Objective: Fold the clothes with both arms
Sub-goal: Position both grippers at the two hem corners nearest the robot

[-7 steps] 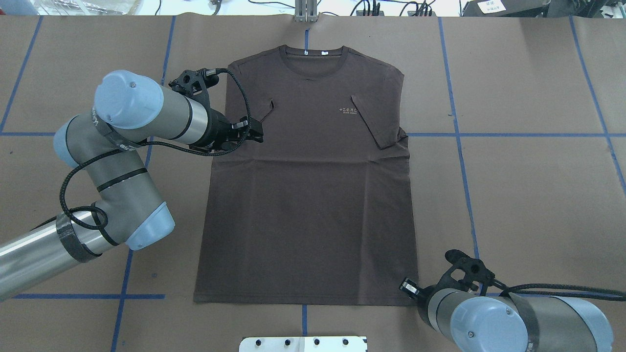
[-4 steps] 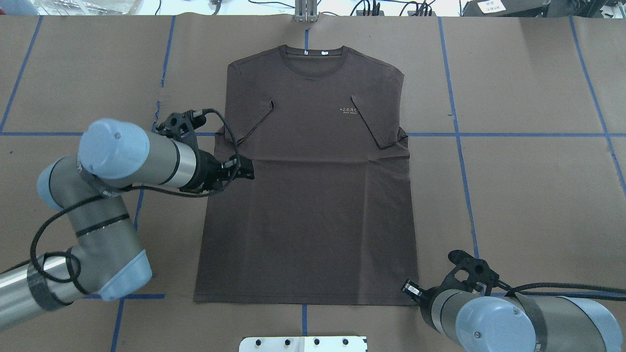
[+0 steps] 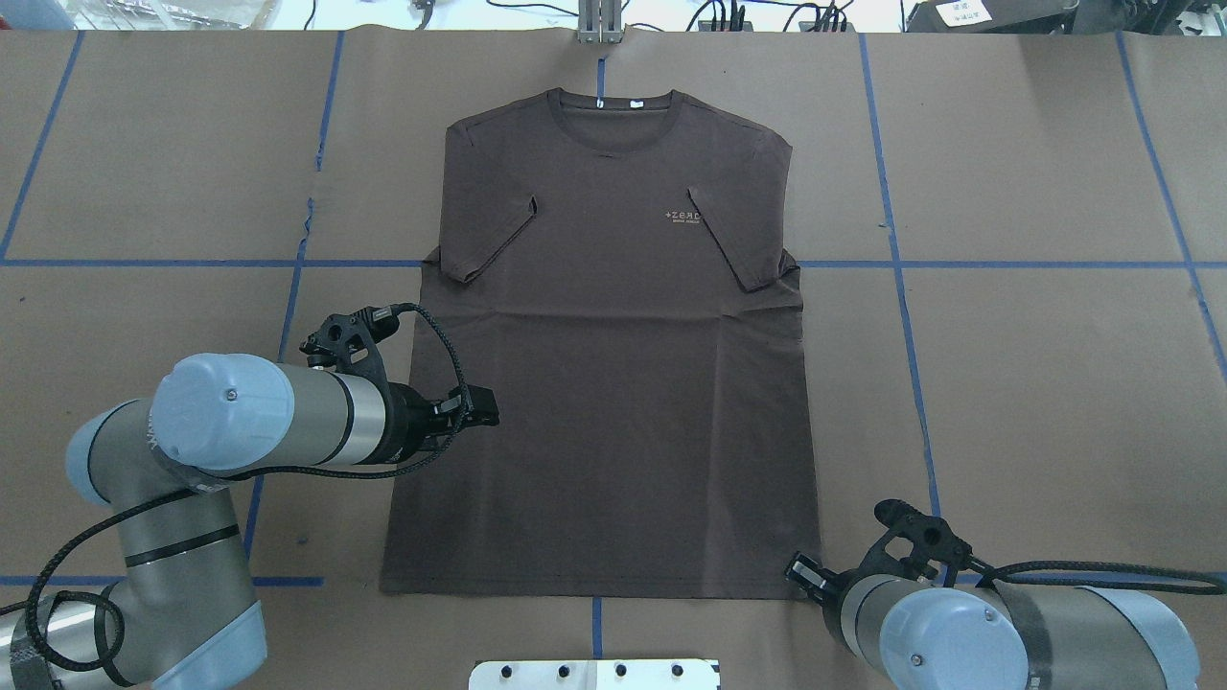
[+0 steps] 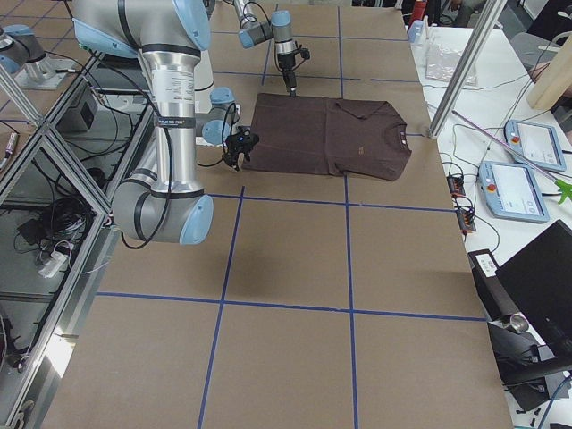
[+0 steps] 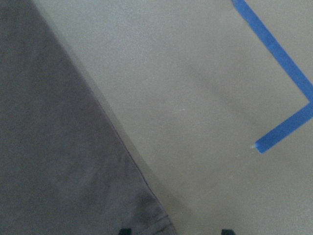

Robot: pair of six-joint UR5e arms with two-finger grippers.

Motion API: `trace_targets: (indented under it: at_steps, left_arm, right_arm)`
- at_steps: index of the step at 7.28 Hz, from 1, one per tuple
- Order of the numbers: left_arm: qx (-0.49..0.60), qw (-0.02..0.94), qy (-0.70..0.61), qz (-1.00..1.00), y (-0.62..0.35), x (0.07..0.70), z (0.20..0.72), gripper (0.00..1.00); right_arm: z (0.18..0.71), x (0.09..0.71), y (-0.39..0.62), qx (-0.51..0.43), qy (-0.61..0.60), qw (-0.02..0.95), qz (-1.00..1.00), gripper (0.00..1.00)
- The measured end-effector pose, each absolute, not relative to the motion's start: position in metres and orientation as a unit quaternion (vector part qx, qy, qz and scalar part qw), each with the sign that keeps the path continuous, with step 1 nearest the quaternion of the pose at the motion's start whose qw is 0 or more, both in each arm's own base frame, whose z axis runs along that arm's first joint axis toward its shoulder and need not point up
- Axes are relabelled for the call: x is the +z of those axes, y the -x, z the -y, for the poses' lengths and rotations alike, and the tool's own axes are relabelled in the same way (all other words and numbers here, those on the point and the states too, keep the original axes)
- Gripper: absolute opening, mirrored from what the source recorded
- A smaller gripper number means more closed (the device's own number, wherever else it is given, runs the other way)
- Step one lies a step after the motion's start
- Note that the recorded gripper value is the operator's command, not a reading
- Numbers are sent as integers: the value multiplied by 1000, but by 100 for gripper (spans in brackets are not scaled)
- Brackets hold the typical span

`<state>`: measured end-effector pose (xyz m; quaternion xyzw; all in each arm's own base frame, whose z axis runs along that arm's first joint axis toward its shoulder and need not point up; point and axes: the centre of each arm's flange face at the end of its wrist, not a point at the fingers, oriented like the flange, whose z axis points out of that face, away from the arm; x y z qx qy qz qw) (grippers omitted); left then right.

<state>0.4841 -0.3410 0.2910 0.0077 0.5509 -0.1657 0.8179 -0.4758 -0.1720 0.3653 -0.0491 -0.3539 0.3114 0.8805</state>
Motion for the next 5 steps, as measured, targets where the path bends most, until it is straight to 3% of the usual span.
trace_targets:
  at_steps: [1,2,4,5]
  left_arm:
    - [-166,818,-8,-551,-484,291,341,84]
    - [-166,818,-8,-551,-484,291,341,84]
    - [-165,817,-8,-552,-483,290,340,84]
    - [-165,817,-8,-552,-483,289,340,84]
  right_arm:
    - [171,367,478,311,49,882,352,68]
    - [171,369,481,310,49,882,350,57]
    - [170,367,486,309,49,882,352,0]
    - [170,366,486,309,50,882,352,0]
